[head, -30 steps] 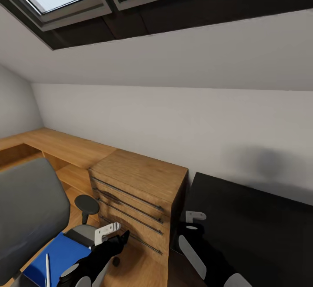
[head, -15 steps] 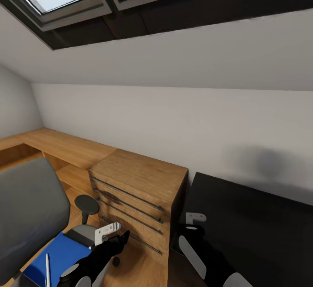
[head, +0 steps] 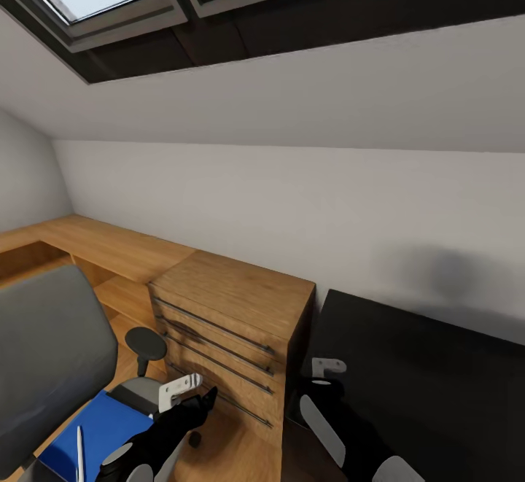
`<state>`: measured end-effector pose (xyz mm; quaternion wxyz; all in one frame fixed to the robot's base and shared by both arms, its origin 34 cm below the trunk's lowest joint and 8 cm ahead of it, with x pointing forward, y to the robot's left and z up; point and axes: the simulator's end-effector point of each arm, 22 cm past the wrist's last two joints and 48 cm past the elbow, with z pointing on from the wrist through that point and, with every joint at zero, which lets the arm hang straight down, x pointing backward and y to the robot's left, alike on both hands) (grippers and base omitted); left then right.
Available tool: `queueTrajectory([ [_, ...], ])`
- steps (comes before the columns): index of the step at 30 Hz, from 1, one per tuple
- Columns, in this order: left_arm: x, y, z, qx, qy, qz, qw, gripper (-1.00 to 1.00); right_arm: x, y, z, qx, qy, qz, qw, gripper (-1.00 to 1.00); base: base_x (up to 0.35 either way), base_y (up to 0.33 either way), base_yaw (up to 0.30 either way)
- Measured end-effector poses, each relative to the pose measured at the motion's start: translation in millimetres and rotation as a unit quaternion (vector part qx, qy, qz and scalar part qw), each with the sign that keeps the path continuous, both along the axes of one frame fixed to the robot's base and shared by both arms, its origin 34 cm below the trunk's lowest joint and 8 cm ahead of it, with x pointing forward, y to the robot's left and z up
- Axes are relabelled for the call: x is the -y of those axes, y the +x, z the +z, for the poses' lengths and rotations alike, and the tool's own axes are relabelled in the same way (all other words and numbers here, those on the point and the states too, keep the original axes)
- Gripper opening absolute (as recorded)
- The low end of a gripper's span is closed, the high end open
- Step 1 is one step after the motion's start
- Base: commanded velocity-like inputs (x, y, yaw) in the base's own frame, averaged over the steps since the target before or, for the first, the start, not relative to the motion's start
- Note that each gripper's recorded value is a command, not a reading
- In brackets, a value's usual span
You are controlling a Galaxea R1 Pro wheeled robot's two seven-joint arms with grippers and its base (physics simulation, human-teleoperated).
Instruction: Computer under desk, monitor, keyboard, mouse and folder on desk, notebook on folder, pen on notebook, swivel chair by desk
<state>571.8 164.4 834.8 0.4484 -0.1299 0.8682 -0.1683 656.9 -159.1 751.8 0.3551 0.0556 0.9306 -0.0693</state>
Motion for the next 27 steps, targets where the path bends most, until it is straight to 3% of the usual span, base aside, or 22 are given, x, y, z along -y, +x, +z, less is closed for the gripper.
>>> queueTrajectory([
  [6, 0, 0, 0, 0.0, -0.001, 0.0, 1.0, 1.0, -18, -7, -8, -0.014, 0.007, 0.006, 0.9999, 1.0, 0.0, 0.0, 0.0],
  [27, 0, 0, -6, 0.0, -0.001, 0.001, 1.0, 1.0, -20, 0, -12, -0.013, 0.012, 0.01, 0.9998, 1.0, 0.0, 0.0, 0.0],
])
